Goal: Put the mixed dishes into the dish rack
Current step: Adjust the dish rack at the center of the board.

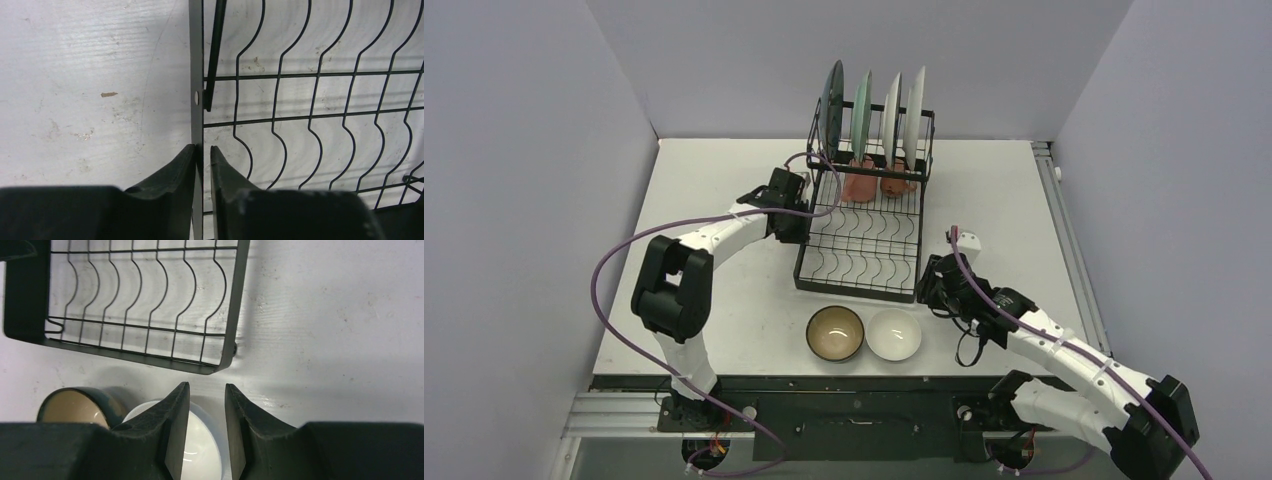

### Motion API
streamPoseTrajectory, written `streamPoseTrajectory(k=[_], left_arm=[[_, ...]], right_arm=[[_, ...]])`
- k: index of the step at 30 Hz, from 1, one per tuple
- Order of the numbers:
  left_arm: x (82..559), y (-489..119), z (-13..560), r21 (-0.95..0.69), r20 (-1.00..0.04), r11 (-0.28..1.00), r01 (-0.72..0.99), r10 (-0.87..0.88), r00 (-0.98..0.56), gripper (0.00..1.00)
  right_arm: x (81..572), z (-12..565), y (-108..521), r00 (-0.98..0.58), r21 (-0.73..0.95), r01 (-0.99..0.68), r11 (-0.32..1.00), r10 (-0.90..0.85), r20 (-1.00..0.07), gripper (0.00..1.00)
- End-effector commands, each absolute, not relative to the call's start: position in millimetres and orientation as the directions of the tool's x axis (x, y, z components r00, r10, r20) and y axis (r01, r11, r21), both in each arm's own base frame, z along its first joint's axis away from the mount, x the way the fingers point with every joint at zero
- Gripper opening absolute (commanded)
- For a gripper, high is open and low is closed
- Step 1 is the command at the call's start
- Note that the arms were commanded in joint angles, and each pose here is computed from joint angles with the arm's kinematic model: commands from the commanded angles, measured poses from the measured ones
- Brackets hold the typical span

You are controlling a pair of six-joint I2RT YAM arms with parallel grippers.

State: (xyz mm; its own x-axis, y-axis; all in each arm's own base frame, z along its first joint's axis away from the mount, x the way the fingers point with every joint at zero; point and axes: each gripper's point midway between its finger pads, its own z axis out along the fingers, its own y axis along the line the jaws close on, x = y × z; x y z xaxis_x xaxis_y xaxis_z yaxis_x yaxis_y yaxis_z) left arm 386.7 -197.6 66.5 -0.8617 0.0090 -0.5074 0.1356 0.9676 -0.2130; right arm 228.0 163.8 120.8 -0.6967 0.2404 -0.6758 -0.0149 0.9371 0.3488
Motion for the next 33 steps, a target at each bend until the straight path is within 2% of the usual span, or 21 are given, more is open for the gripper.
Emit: streamPoseTrajectory(k=[1, 2, 3, 16, 26, 33], left_arm=[[396, -207, 74, -0.261, -0.513, 0.957, 0.13, -0.024, -0.858, 0.1], [394, -210, 74, -0.276, -0.506, 0.952, 0.13, -0.029, -0.862, 0.02], [394, -211, 74, -0.285, -0.501, 0.95, 0.128, -0.034, -0.865, 0.0], [371, -236, 65, -0.471, -0.437, 0.879, 0.081, -0.152, -0.886, 0.0], [353, -235, 69, -0.483, -0.442, 0.871, 0.087, -0.157, -0.883, 0.0], [333, -231, 64, -0.479, -0.429, 0.873, 0.089, -0.144, -0.892, 0.0]], right_arm=[[229, 108, 155, -0.698, 0.285, 0.036, 0.958, 0.228, -0.679, 0.29], [229, 107, 156, -0.699, 0.284, 0.036, 0.958, 0.227, -0.678, 0.29], [228, 104, 157, -0.706, 0.282, 0.034, 0.959, 0.223, -0.672, 0.28], [222, 75, 169, -0.761, 0.22, -0.005, 0.975, 0.139, -0.634, 0.2], [245, 68, 172, -0.745, 0.187, 0.044, 0.981, 0.157, -0.649, 0.08], [275, 68, 158, -0.716, 0.21, 0.124, 0.97, 0.234, -0.658, 0.0]])
